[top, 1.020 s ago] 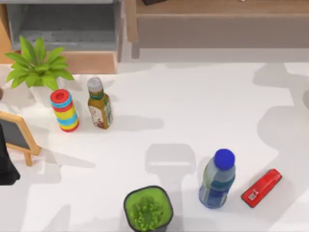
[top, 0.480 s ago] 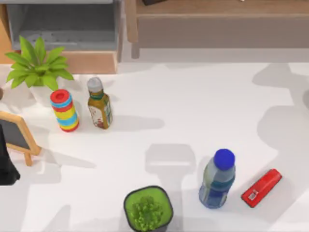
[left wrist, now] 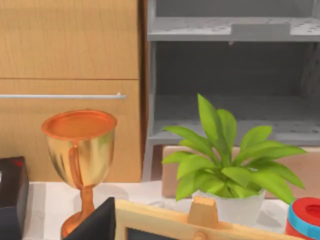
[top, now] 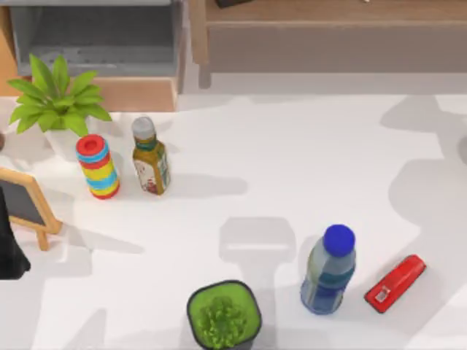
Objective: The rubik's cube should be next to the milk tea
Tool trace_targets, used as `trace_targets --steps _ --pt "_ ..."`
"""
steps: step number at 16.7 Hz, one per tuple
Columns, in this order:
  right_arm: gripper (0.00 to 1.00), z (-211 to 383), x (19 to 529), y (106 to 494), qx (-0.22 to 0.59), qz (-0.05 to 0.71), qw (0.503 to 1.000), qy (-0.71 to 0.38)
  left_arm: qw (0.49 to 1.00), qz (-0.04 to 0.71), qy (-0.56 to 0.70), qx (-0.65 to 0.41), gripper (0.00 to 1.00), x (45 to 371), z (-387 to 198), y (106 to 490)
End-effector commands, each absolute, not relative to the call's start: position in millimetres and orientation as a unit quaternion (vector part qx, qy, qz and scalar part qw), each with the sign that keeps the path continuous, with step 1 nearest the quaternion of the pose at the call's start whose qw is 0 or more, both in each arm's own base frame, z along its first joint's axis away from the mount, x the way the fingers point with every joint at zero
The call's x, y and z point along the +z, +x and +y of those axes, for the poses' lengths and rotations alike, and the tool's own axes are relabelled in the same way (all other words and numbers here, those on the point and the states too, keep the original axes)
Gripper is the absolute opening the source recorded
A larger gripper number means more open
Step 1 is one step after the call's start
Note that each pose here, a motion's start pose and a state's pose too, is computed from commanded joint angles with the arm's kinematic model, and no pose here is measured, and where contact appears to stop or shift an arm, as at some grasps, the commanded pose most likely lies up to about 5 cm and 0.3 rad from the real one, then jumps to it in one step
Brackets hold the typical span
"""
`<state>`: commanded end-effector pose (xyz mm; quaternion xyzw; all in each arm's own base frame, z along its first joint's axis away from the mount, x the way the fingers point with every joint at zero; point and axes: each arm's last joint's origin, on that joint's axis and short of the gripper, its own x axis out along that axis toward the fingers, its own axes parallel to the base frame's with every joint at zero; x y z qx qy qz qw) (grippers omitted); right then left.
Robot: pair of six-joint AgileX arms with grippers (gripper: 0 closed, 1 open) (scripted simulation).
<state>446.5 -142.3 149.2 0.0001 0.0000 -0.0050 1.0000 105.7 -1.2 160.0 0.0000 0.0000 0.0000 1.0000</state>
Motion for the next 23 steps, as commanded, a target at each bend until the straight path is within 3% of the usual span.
trace_targets --steps 10,23 --pt "0.0 -139.8 162.2 430.1 0.004 -0.025 1.0 -0.019 1.0 0.0 0.0 0.0 1.0 160.0 -1.2 105.7" --pt "0.0 -143.7 160.6 445.1 -0.006 -0.002 1.0 0.001 1.0 0.0 0.0 0.0 1.0 160.0 -1.2 105.7"
